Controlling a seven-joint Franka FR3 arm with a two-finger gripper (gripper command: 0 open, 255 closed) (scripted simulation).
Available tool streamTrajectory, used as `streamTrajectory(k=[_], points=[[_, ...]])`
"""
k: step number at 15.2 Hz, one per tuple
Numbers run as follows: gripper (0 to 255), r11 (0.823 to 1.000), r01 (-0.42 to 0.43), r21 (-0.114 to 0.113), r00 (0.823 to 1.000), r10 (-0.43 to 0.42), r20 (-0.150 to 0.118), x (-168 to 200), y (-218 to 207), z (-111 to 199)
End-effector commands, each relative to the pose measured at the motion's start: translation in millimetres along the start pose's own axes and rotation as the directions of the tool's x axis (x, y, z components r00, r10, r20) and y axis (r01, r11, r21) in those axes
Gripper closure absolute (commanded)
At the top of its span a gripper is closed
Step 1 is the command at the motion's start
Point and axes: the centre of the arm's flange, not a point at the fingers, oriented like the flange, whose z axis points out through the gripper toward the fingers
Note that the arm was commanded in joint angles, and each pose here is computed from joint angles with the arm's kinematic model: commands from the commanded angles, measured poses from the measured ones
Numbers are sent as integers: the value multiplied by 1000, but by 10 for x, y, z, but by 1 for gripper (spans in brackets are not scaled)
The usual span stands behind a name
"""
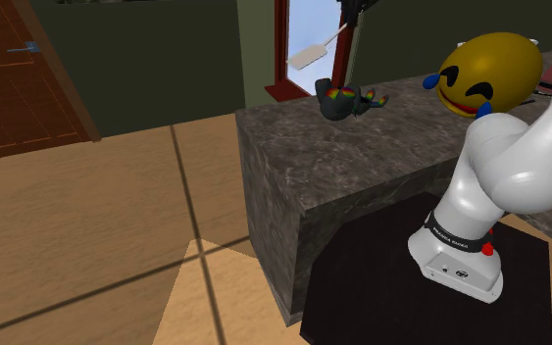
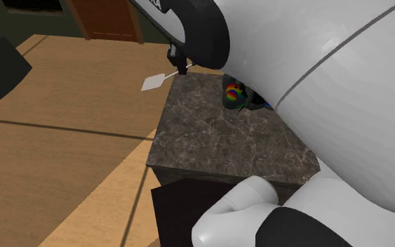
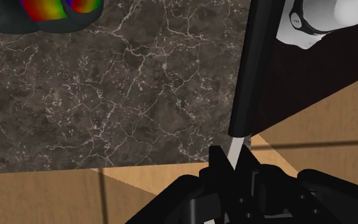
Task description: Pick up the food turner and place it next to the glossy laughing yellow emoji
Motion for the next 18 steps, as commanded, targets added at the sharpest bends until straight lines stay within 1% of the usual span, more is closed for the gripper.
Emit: streamTrajectory(k=[1,18], points=[[255,1000,0,0,1000,0,0,-130,-11,-32],[255,1000,0,0,1000,0,0,-2347,-329,112]])
